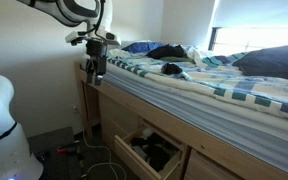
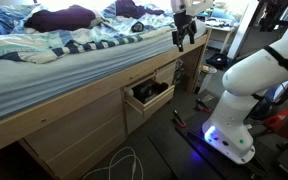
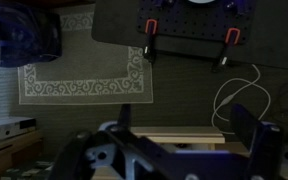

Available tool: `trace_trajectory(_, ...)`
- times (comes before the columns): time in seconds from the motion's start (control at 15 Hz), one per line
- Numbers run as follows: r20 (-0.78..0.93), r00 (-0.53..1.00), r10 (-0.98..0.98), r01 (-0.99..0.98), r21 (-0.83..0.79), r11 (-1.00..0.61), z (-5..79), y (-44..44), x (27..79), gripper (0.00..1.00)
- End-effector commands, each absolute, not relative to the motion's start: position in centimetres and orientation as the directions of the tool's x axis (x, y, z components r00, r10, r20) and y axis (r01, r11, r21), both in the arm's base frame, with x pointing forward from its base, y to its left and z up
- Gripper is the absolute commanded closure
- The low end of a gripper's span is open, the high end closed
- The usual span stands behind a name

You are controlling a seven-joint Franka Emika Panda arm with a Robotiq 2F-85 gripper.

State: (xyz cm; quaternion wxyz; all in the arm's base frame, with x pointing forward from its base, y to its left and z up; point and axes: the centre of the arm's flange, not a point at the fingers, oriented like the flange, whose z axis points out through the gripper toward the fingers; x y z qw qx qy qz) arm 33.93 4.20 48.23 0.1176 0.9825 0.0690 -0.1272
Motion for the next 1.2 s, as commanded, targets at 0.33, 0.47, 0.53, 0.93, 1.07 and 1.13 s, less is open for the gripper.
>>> trace_trajectory(0.33,-0.266,0.958,0.106,0.165,0.214,-0.963,48.2,4.2,33.9,0.0)
trace_trajectory(0.47,-0.271,0.957,0.1,0.161,0.21,-0.964,48.0,4.7,34.1,0.0)
trace_trajectory(0.53,-0.277,0.955,0.105,0.163,0.196,-0.967,47.5,5.2,34.3,0.0)
trace_trajectory(0.93,-0.287,0.942,0.173,0.214,0.121,-0.969,42.3,7.9,36.5,0.0)
trace_trajectory(1.07,-0.288,0.939,0.187,0.224,0.102,-0.969,39.5,8.0,37.5,0.0)
trace_trajectory(1.13,-0.289,0.938,0.192,0.227,0.091,-0.97,37.8,7.9,37.8,0.0)
